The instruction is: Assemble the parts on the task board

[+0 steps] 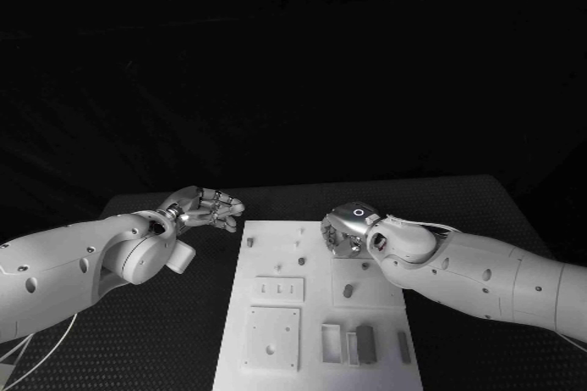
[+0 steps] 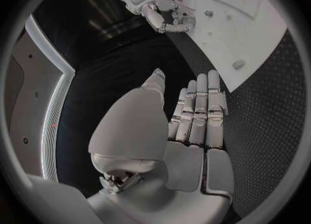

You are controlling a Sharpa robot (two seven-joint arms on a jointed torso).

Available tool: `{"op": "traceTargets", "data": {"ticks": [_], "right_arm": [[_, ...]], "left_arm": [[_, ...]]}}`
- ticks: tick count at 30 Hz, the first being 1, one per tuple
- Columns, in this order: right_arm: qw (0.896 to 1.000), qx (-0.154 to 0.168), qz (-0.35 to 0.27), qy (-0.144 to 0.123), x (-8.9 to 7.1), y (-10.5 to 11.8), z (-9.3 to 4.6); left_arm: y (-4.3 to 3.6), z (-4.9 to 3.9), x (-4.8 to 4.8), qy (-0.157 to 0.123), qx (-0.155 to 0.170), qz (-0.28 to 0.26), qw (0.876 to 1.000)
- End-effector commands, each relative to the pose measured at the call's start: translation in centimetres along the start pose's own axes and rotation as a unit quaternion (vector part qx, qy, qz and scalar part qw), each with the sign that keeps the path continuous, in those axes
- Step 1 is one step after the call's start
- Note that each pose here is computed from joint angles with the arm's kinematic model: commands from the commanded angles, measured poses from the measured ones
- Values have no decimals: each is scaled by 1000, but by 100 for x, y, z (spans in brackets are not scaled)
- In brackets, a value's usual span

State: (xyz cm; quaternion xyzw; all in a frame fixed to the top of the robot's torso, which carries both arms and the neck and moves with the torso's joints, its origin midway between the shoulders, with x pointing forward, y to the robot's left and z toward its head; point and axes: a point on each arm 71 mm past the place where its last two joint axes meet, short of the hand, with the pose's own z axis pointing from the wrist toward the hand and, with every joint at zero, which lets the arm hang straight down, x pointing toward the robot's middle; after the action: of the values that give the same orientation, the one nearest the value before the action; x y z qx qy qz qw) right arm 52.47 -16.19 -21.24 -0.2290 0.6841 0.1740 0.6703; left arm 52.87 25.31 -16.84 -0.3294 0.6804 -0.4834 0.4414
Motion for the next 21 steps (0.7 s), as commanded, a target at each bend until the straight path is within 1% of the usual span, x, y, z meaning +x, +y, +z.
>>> {"op": "traceTargets", "data": {"ticks": [1, 8, 13, 16, 18, 21], "right_arm": [[1000, 3, -17, -12, -51, 63, 46], [999, -4, -30, -25, -100, 197, 125], [998, -8, -43, -51, -151, 291, 168], [996, -8, -46, -72, -189, 349, 192], [996, -8, -48, -80, -201, 376, 212], [995, -8, -47, -84, -206, 404, 237]], "left_arm": [[-12, 6, 28, 9, 4, -4, 1000], [-12, 6, 25, 9, 4, -4, 1000], [-12, 6, 25, 8, 4, -4, 1000], [-13, 8, 29, 9, 4, -4, 1000], [-13, 9, 29, 9, 4, -4, 1000], [-14, 13, 30, 9, 5, -4, 1000]]}}
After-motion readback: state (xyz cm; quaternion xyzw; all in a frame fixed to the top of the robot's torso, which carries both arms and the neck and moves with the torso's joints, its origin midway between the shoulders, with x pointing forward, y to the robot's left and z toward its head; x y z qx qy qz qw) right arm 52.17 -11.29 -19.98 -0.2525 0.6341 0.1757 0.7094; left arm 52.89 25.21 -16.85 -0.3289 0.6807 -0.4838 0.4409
